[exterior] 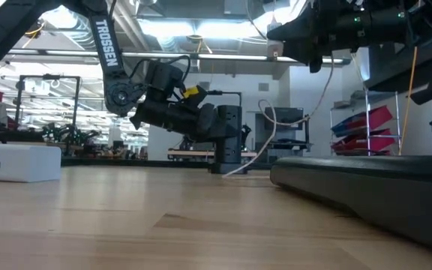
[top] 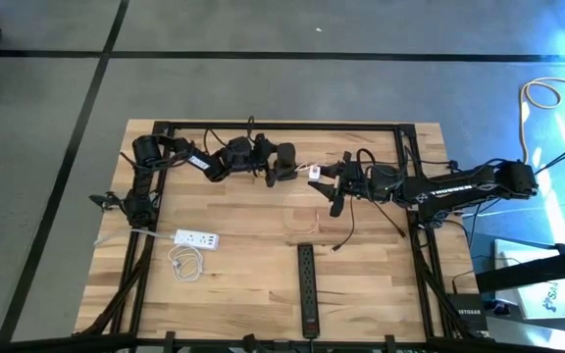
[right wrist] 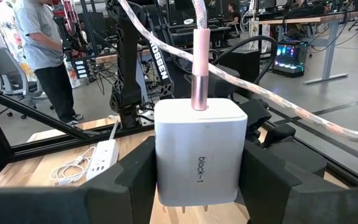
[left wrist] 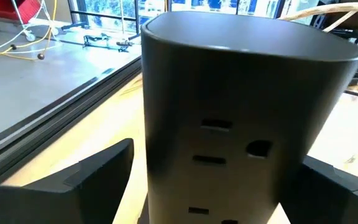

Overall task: Insert USB
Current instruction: Insert the white USB adapter into the black outlet extension

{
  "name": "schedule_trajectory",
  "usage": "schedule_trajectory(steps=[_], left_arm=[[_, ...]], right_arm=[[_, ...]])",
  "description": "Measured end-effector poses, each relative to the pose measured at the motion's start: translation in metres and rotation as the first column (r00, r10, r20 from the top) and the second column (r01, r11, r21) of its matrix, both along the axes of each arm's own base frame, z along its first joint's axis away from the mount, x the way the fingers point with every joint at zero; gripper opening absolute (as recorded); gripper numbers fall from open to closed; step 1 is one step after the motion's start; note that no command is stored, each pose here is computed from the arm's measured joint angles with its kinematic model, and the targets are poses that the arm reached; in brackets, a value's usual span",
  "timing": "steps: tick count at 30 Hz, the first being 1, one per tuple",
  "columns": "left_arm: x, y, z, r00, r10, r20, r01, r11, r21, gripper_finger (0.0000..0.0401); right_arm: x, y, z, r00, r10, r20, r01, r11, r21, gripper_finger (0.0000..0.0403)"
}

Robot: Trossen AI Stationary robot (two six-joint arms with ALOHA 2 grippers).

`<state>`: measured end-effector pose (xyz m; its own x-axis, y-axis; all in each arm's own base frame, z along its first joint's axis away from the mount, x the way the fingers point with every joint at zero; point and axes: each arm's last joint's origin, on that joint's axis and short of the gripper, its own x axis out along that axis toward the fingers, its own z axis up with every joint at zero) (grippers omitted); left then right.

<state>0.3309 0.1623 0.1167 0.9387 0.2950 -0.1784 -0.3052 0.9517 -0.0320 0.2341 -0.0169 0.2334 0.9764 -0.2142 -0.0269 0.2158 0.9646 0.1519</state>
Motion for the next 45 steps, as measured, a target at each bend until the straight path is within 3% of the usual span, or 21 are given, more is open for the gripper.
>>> schedule_trajectory(steps=[3,8,18,22,28,32,39,45], left_arm=[[0.001,-0.002,0.000,1.000,-0.003,-0.001,0.003,1.000,0.003,0.0316],[0.002,-0.004,-0.001,1.000,-0.003,-0.017,0.003,1.000,-0.001,0.0242],[-0.001,-0.014,0.022,0.998,-0.038,-0.040,0.035,0.997,-0.071,0.0241],[-0.008,-0.023,0.043,0.985,-0.053,-0.164,0.043,0.997,-0.063,0.0241],[-0.026,-0.030,0.072,0.888,-0.036,-0.458,0.008,0.998,-0.063,0.0241],[-0.029,-0.033,0.084,0.821,-0.062,-0.568,0.016,0.996,-0.084,0.0241],[-0.017,-0.045,0.088,0.779,-0.130,-0.614,0.086,0.991,-0.100,0.0241],[0.000,-0.055,0.091,0.813,-0.144,-0.565,0.131,0.989,-0.064,0.0241]], right_arm=[[0.000,0.000,0.000,1.000,0.000,0.003,0.000,1.000,-0.003,0.0170],[0.000,0.000,0.000,1.000,0.000,0.003,0.000,1.000,-0.004,0.0170],[0.000,0.001,0.001,0.999,0.034,0.010,-0.034,0.999,-0.005,0.0170],[0.000,0.001,0.003,0.999,0.045,0.029,-0.044,0.999,-0.007,0.0170],[0.000,0.001,0.002,0.998,0.053,0.022,-0.053,0.999,-0.008,0.0170],[0.000,0.001,0.001,0.999,0.052,0.011,-0.052,0.999,-0.007,0.0170],[0.000,0.001,0.000,0.999,0.053,-0.005,-0.053,0.999,-0.005,0.0170],[0.000,0.002,0.000,0.999,0.054,-0.006,-0.054,0.999,-0.005,0.0170]])
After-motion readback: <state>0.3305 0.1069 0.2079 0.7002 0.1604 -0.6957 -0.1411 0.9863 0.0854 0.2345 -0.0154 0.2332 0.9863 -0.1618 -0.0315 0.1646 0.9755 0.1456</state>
